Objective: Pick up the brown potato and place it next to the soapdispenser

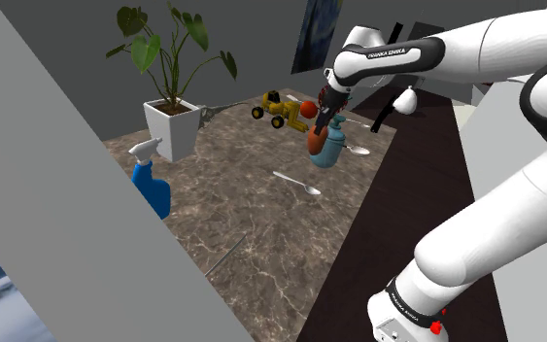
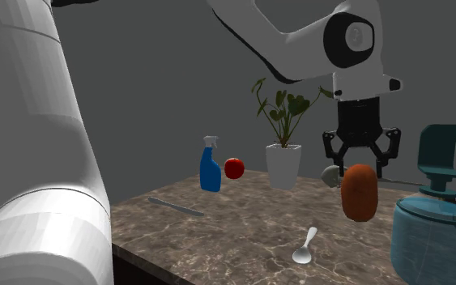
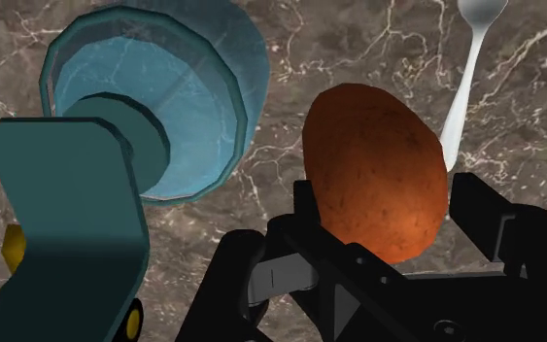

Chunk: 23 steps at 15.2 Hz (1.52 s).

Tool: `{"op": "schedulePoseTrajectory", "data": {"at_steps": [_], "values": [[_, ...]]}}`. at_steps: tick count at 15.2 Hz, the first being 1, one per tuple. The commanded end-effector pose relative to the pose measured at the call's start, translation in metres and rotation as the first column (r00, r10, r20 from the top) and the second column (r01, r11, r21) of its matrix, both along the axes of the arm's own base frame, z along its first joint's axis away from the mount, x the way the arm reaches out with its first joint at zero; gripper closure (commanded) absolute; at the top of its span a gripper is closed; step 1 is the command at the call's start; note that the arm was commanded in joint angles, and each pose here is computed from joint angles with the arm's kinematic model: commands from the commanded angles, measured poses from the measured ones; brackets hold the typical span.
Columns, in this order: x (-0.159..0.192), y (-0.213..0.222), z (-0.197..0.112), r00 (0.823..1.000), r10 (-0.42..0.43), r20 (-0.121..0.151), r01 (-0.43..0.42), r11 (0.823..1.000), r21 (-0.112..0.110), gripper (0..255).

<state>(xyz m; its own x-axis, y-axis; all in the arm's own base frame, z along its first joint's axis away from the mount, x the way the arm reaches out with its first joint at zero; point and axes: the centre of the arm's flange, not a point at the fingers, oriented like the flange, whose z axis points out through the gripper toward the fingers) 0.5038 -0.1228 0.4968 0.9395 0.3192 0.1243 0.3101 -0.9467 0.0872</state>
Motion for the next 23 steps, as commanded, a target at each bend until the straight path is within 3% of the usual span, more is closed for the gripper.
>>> {"op": "schedulePoseTrajectory", "data": {"at_steps": [1, 23], "values": [[0.000, -0.001, -0.011, 1.000, 0.000, 0.001, 0.000, 1.000, 0.000, 255], [0.000, -0.001, -0.127, 1.000, 0.000, 0.001, 0.000, 1.000, 0.000, 255]]}}
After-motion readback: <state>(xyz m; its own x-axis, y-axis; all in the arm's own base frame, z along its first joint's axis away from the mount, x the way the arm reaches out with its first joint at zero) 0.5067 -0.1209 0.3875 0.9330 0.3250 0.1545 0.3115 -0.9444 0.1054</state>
